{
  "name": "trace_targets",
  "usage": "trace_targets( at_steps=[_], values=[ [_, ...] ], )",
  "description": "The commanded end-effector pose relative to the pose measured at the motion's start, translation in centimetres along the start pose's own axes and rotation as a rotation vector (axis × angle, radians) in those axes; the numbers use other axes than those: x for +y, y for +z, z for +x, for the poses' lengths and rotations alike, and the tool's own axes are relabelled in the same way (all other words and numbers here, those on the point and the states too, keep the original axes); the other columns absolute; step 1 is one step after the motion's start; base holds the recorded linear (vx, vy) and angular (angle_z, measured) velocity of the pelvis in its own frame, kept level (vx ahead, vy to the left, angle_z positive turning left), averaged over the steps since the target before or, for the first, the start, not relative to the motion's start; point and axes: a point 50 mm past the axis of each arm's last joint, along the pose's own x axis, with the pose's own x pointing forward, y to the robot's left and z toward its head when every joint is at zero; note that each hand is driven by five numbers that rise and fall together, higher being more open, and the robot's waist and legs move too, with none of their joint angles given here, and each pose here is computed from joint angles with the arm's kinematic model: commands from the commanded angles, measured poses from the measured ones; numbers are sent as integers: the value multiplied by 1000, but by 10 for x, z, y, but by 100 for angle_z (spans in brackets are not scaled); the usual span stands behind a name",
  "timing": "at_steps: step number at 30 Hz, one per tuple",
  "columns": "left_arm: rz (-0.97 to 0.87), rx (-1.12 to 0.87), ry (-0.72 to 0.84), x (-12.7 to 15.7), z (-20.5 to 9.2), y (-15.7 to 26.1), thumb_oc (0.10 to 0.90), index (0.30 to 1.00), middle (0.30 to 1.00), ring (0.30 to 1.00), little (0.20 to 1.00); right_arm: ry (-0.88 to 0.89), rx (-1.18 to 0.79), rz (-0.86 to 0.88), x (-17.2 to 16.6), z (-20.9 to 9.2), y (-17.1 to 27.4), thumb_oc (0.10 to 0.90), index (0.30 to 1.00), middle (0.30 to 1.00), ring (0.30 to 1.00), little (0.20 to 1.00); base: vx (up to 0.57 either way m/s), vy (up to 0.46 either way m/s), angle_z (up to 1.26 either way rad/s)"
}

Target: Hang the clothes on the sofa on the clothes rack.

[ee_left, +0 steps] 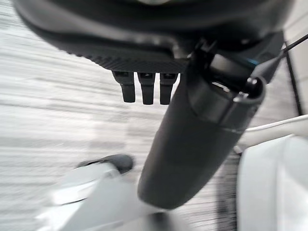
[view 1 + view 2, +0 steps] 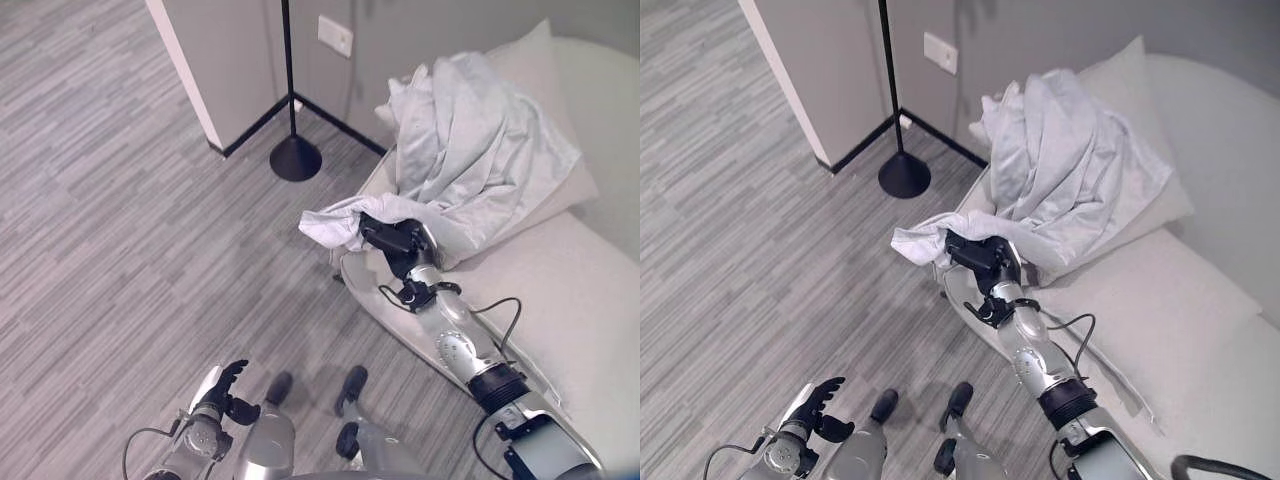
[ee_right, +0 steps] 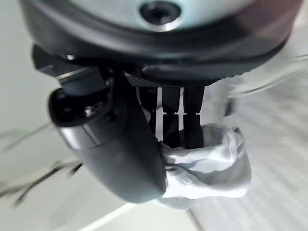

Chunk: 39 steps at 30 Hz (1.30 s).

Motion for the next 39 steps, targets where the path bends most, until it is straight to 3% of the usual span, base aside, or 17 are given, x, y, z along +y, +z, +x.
trace_targets(
  at_steps=[1,7,13,17,27,39],
  values=[
    [-81,-78,45,17,1,13,800,900,900,900,900,219,-242,6,46,17,50,400,300,300,300,300,32,49,-7],
    [-258,-264,124,49,-8,48,800,900,900,900,900,290,-475,-69,70,37,128,400,300,300,300,300,5,6,-5],
    [-350,-420,225,81,-20,77,800,900,900,900,900,319,-696,-127,101,48,205,400,300,300,300,300,-7,4,-10],
    [-359,-477,288,96,-27,87,800,900,900,900,900,293,-743,-125,120,64,243,400,300,300,300,300,13,-12,-12],
    [-332,-637,401,121,-39,118,800,900,900,900,900,390,-831,-63,171,63,282,400,300,300,300,300,13,-10,-4],
    [-140,-1044,660,171,-92,189,800,900,900,900,900,549,-896,131,205,47,299,400,300,300,300,300,2,-1,1]
  ],
)
